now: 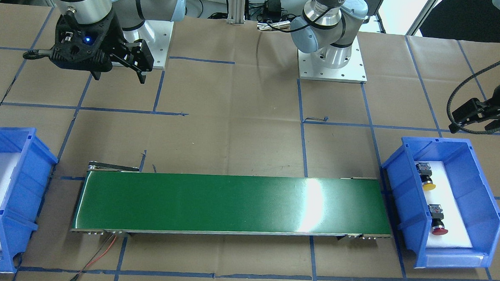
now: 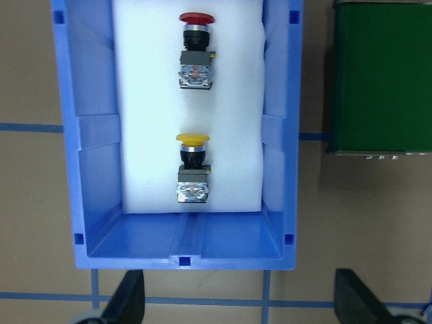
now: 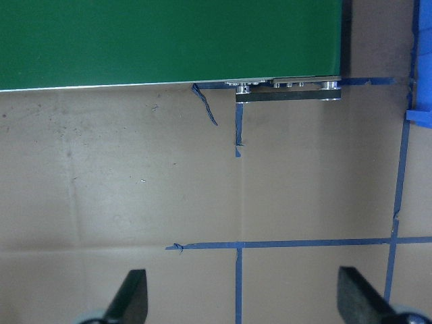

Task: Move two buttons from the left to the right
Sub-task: 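Move the left gripper over the bin and lower toward the yellow button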

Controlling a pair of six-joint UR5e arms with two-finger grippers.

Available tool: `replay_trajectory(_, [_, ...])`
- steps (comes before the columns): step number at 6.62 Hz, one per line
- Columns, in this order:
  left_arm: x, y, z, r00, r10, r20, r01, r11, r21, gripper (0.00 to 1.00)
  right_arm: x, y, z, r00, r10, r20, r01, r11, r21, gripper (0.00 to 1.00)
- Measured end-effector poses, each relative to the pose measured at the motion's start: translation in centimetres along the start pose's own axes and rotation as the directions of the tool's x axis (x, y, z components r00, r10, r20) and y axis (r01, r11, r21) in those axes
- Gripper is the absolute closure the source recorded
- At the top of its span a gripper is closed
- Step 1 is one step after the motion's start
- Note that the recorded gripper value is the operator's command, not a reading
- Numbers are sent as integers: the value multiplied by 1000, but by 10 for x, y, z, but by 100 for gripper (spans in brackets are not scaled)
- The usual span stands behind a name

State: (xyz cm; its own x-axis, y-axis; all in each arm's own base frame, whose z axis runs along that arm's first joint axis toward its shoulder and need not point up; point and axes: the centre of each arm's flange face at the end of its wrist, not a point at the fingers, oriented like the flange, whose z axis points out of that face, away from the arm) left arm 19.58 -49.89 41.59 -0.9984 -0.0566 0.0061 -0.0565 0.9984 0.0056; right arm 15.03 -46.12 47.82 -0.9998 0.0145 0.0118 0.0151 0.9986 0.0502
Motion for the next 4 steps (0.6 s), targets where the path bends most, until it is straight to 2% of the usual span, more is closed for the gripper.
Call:
replay_trajectory(2, [-2,-1,40,1000,-2,14,1,1000,31,0,0,0,1,1000,1,1,-1,1000,0,0])
replay_trajectory(4, [-5,-7,80,1000,3,14,-3,999,34,1,0,-1,1,1000,1,1,-1,1000,-1,0])
